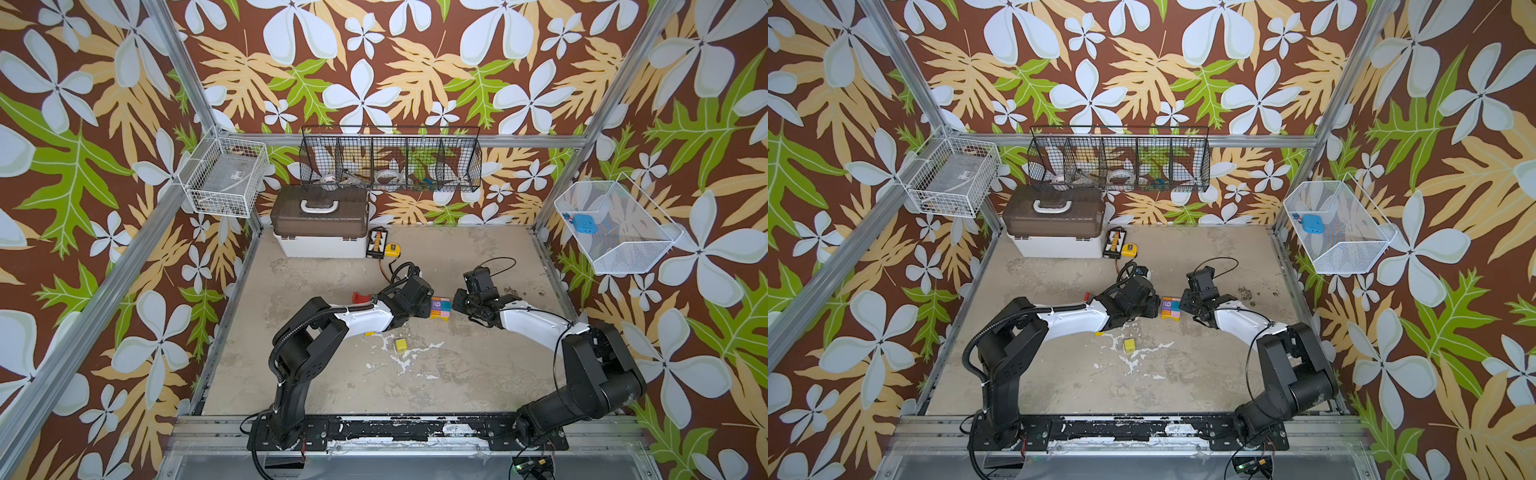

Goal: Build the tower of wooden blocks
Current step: 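Raise and pull back both grippers away from the tower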

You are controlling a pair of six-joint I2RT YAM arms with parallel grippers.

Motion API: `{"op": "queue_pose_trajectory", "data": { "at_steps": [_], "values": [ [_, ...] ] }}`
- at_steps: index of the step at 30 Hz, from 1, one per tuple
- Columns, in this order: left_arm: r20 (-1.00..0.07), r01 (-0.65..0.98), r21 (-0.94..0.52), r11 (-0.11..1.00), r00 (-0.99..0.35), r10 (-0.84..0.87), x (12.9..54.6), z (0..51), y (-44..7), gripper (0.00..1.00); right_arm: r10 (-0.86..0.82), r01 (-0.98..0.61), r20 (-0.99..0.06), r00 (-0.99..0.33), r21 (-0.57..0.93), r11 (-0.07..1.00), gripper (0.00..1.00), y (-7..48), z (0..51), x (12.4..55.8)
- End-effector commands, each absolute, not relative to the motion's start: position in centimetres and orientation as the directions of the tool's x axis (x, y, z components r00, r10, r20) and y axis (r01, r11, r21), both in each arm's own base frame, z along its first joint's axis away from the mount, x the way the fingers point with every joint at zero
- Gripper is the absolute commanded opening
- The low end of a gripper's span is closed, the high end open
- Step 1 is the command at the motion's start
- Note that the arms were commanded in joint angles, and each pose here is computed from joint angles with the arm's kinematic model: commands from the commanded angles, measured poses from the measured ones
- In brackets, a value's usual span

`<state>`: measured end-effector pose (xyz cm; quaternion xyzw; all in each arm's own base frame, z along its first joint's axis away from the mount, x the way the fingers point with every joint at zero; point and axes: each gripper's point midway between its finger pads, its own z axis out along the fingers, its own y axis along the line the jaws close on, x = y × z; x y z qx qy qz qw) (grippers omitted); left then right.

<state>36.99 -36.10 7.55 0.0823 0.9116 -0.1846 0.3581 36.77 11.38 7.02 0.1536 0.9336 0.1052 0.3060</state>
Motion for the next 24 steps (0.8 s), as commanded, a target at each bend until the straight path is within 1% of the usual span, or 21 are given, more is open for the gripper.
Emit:
{"op": "queue_pose_trajectory", "data": {
  "at_steps": [1, 4, 8, 10, 13, 16, 18, 19, 20, 22, 23, 24],
  "values": [
    [-0.707, 0.275, -0.238, 0.932, -0.706, 0.028, 37.3, 8.9, -35.3, 0.61, 0.358, 0.248, -0.559, -0.748, 0.265, 0.932, 0.40, 10.5, 7.5, 36.6],
    [-0.729, 0.266, -0.226, 0.937, -0.684, 0.018, 37.4, 11.0, -34.6, 0.61, 0.358, 0.252, -0.578, -0.733, 0.259, 0.933, 0.40, 10.2, 8.3, 36.5],
    [-0.769, 0.250, -0.228, 0.941, -0.639, -0.016, 36.8, 15.5, -32.9, 0.61, 0.360, 0.253, -0.601, -0.714, 0.258, 0.933, 0.41, 9.7, 9.3, 36.3],
    [-0.789, 0.231, -0.238, 0.943, -0.612, -0.050, 36.3, 17.9, -31.5, 0.61, 0.355, 0.245, -0.612, -0.706, 0.259, 0.934, 0.41, 9.7, 10.0, 36.2],
    [-0.828, 0.167, -0.238, 0.957, -0.550, -0.109, 35.2, 21.8, -28.2, 0.64, 0.351, 0.237, -0.639, -0.684, 0.260, 0.936, 0.42, 9.4, 11.3, 36.0],
    [-0.868, 0.074, -0.243, 0.967, -0.462, -0.183, 33.9, 25.5, -23.8, 0.68, 0.330, 0.215, -0.683, -0.652, 0.251, 0.944, 0.49, 9.5, 13.2, 35.8],
    [-0.893, -0.011, -0.275, 0.961, -0.367, -0.260, 32.8, 27.8, -20.2, 0.72, 0.306, 0.174, -0.714, -0.629, 0.255, 0.951, 0.56, 10.2, 14.9, 35.6],
    [-0.895, -0.060, -0.299, 0.952, -0.327, -0.302, 32.3, 28.4, -18.6, 0.77, 0.290, 0.141, -0.728, -0.621, 0.260, 0.955, 0.59, 10.9, 15.6, 35.5],
    [-0.896, -0.109, -0.330, 0.938, -0.276, -0.348, 31.6, 28.9, -16.8, 0.78, 0.269, 0.104, -0.745, -0.610, 0.261, 0.960, 0.62, 11.7, 16.6, 35.4],
    [-0.886, -0.201, -0.395, 0.896, -0.176, -0.430, 30.4, 29.0, -13.5, 0.79, 0.211, 0.015, -0.785, -0.582, 0.249, 0.968, 0.72, 13.9, 18.6, 35.1],
    [-0.873, -0.249, -0.432, 0.867, -0.129, -0.471, 29.8, 28.7, -11.9, 0.81, 0.172, -0.035, -0.805, -0.568, 0.232, 0.972, 0.78, 15.4, 19.5, 34.9],
    [-0.849, -0.282, -0.481, 0.830, -0.086, -0.522, 29.2, 28.2, -10.8, 0.82, 0.137, -0.075, -0.819, -0.558, 0.214, 0.974, 0.81, 16.8, 20.2, 34.8]
  ]
}}
